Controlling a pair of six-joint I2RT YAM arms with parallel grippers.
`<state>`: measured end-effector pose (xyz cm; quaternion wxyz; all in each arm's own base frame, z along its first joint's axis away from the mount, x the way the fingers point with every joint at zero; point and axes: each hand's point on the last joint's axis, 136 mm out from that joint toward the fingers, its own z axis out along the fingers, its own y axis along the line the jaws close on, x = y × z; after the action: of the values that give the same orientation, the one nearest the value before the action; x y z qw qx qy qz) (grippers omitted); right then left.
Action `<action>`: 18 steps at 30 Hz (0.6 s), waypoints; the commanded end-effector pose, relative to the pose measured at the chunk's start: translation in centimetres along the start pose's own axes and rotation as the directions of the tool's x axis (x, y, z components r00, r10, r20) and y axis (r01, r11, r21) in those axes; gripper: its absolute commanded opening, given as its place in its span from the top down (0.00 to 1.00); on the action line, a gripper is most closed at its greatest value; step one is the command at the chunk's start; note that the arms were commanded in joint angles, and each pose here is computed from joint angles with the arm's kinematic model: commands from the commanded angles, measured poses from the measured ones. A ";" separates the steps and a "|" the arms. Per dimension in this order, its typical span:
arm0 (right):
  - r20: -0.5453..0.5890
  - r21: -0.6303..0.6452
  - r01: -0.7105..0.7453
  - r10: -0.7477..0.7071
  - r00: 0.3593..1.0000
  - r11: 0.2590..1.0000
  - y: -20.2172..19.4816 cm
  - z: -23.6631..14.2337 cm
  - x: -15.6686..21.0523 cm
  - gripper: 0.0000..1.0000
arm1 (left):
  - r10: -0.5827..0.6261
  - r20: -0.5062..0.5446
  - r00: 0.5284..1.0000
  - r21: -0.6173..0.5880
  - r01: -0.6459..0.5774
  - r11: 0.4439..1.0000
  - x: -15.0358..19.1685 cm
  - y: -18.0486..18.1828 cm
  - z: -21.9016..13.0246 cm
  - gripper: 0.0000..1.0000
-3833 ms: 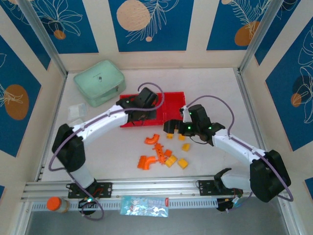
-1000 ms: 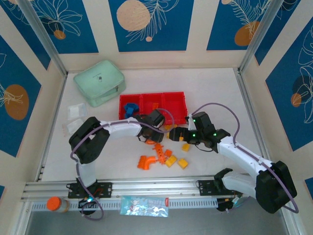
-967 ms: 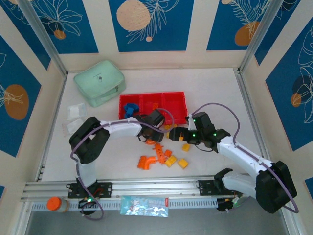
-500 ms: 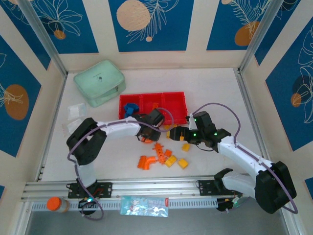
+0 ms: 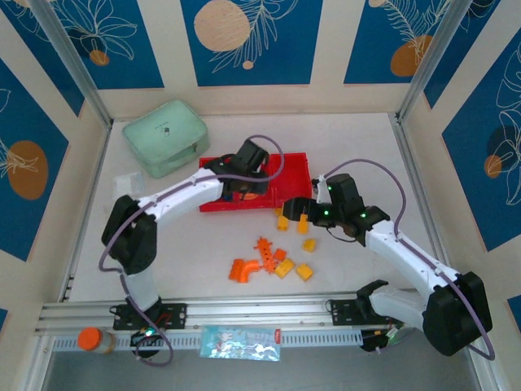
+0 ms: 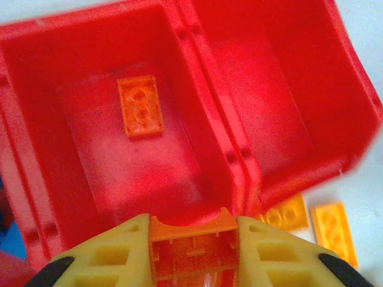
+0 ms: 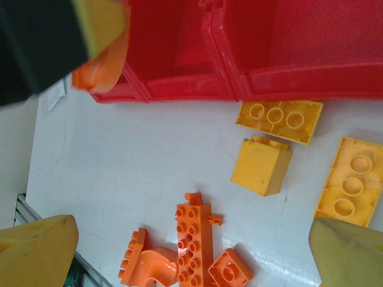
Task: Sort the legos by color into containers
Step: Pick up the lego from the center of the table, then place the lego in the container.
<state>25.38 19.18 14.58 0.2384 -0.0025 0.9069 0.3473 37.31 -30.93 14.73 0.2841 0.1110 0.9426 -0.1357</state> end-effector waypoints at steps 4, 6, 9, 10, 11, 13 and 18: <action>0.015 -0.004 0.014 -0.014 1.000 1.000 0.1 -0.2 -0.8 0.01 | -0.125 0.012 0.992 -0.023 0.125 0.992 -2.9 1.8 4.2 0.71; 0.012 -0.003 0.010 -0.010 1.000 1.000 0.0 -0.1 -0.7 0.01 | -0.129 0.013 0.992 -0.048 0.130 0.990 -3.7 2.1 5.0 0.68; 0.004 0.001 0.008 -0.008 1.000 1.000 -0.2 0.1 -0.6 0.01 | -0.133 -0.012 0.991 -0.069 0.132 0.989 -4.1 2.3 5.9 0.60; 0.005 0.001 0.008 -0.008 1.000 1.000 -0.2 0.1 -0.7 0.01 | -0.131 -0.013 0.991 -0.063 0.130 0.990 -4.3 2.1 5.9 0.57; 0.005 0.000 0.010 -0.010 1.000 1.000 -0.2 0.1 -0.7 0.01 | -0.131 -0.013 0.991 -0.059 0.130 0.990 -4.5 2.1 5.9 0.56; 0.008 -0.001 0.016 -0.016 1.000 1.000 -0.1 0.0 -0.8 0.01 | -0.131 -0.006 0.991 -0.046 0.130 0.990 -4.6 1.8 5.6 0.53; -0.002 -0.009 0.032 -0.032 0.999 0.999 0.3 -0.1 -1.0 0.01 | -0.127 -0.013 0.992 -0.012 0.126 0.992 -4.3 1.5 3.5 0.49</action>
<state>25.76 18.78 13.97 0.2354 -0.0013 0.9108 0.3391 44.15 -31.62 11.49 0.2696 0.0461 0.9533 -0.1283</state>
